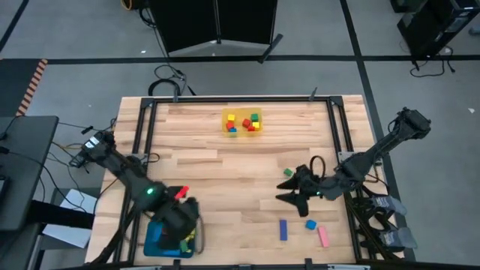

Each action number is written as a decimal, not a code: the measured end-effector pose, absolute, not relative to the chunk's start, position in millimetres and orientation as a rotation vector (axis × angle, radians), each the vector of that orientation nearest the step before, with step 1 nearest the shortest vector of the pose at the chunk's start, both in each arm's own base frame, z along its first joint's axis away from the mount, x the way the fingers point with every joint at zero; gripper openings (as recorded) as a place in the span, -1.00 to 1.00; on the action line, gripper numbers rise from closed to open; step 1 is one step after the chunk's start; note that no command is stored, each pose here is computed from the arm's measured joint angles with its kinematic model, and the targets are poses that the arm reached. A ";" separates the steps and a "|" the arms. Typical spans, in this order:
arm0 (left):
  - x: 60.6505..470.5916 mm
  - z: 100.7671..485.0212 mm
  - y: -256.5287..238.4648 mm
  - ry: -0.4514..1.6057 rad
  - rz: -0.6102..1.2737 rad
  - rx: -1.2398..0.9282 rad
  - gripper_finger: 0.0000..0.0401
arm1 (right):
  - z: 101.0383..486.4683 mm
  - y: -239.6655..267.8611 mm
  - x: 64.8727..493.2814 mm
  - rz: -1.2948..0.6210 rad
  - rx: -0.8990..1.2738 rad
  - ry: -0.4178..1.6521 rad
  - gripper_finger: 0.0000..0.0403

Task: Sort blocks by size
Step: Put the green rectangular block into the blue bin, then put the green triangular block into the yellow bin, then put the violet rectangular block into the blue bin

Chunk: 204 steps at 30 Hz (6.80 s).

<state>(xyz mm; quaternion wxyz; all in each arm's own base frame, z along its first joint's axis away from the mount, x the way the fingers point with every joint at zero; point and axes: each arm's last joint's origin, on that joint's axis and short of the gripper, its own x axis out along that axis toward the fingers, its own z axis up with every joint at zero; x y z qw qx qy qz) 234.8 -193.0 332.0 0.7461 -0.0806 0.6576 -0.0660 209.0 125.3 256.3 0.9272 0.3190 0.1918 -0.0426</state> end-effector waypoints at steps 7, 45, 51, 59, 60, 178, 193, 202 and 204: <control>210.3 302.5 -226.0 1.481 -0.151 -0.149 -0.48 | 242.8 143.0 224.6 -0.054 0.693 0.369 0.17; 309.9 323.9 -178.9 0.714 0.087 -0.481 0.09 | 190.6 103.8 177.5 -0.686 0.568 0.833 0.17; 324.6 331.4 -165.5 0.617 0.074 -0.485 0.09 | 189.5 93.9 192.5 -0.455 0.231 0.966 0.20; 325.4 332.3 -166.0 0.606 0.070 -0.493 0.09 | 187.7 71.7 200.1 -0.147 0.073 1.191 0.20; 325.5 332.3 -166.0 0.605 0.072 -0.501 0.09 | 187.3 67.0 200.8 -0.122 0.055 1.212 0.20; 331.8 350.4 -154.5 0.397 0.183 -0.608 0.09 | 293.9 -98.9 356.8 -0.165 -0.575 0.746 -0.22; 330.6 350.7 -156.7 0.396 0.178 -0.603 0.09 | 318.2 -146.1 339.9 -0.299 -0.338 0.743 0.16; 330.2 349.8 -156.5 0.404 0.182 -0.603 0.09 | 360.2 -131.2 310.6 -0.359 -0.106 0.585 0.20; 329.5 347.9 -155.5 0.422 0.197 -0.611 0.09 | 381.9 -124.0 291.9 -0.368 -0.003 0.468 0.17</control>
